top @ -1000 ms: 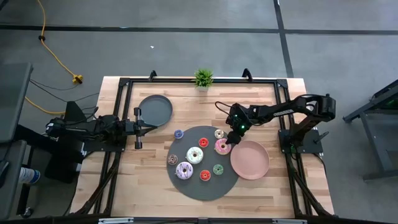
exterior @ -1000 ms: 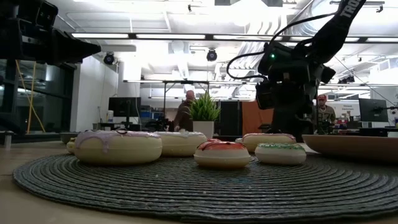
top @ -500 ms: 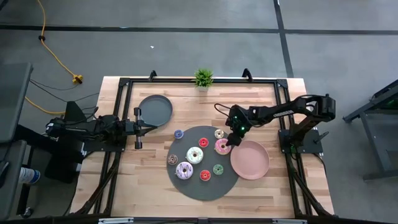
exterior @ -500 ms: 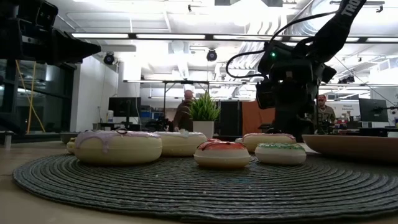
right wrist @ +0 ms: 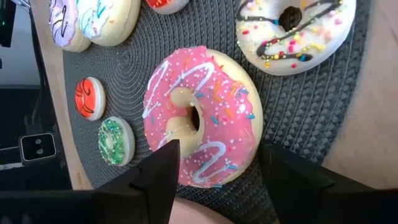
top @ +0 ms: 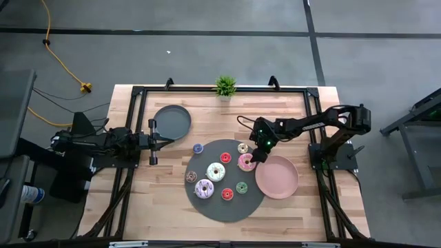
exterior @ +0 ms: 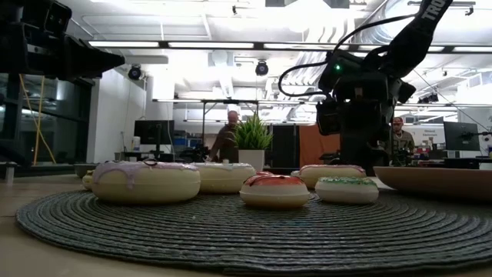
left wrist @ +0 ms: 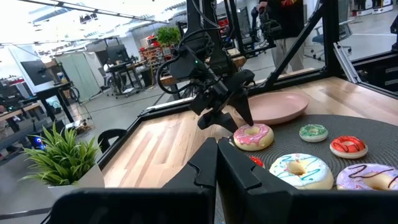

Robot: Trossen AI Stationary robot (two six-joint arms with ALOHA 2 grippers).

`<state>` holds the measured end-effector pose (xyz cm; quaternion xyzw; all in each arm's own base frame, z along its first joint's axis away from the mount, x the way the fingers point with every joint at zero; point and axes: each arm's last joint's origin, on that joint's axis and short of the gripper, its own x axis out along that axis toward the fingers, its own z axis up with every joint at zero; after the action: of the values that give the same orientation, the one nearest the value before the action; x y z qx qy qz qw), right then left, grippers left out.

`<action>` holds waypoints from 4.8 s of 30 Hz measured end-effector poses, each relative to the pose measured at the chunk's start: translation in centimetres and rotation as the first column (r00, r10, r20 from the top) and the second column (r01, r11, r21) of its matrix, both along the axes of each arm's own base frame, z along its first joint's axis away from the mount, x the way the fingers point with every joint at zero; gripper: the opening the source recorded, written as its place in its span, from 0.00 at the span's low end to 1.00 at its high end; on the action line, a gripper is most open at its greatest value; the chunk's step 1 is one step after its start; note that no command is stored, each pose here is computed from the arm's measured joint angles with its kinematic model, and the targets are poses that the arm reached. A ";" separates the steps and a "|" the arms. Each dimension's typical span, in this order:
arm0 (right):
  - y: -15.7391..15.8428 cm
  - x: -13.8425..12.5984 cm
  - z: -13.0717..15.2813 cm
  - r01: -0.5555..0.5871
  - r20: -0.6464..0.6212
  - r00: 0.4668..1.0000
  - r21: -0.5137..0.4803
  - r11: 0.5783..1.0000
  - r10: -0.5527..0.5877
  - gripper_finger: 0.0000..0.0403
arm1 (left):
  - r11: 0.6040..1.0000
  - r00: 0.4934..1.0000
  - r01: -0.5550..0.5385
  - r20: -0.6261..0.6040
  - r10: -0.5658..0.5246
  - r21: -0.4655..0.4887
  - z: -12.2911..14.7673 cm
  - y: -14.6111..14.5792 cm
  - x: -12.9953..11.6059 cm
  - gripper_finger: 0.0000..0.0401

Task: Pick & Place donuts
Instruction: Put the big pink donut on the pink plate

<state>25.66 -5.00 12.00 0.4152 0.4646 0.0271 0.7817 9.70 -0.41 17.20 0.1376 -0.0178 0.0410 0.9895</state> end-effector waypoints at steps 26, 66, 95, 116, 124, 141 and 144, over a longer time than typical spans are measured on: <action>-0.1 0.5 0.4 0.007 0.056 0.998 0.026 1.000 -0.009 0.36 | 1.000 1.000 0.000 0.000 0.000 0.000 0.0 0.0 0.0 0.00; 0.1 0.6 0.6 -0.030 0.088 0.996 0.081 0.996 0.023 0.27 | 1.000 1.000 0.000 0.000 0.000 0.000 0.0 0.0 0.0 0.00; -0.1 0.9 1.5 -0.036 0.158 0.987 0.093 0.995 0.021 0.19 | 1.000 1.000 0.000 0.000 0.000 0.000 0.0 0.0 0.0 0.00; 0.4 0.8 1.6 -0.101 0.176 0.981 0.112 0.989 0.081 0.21 | 1.000 1.000 0.000 0.000 0.000 0.000 0.0 0.0 0.0 0.00; 0.5 0.9 1.6 -0.096 0.172 0.982 0.111 0.989 0.076 0.37 | 1.000 1.000 0.000 0.000 0.000 0.000 0.0 0.0 0.0 0.00; 1.9 1.3 1.7 -0.133 0.198 0.973 0.076 0.988 0.116 0.50 | 1.000 1.000 0.000 0.000 0.000 0.000 0.0 0.0 0.0 0.00; 1.9 1.4 1.4 -0.119 0.181 0.978 0.070 0.990 0.104 0.50 | 1.000 1.000 0.000 0.000 0.000 0.000 0.0 0.0 0.0 0.00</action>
<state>27.08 -3.07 13.43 0.4156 0.4145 0.1264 0.7997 9.70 -0.41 17.20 0.1376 -0.0178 0.0410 0.9895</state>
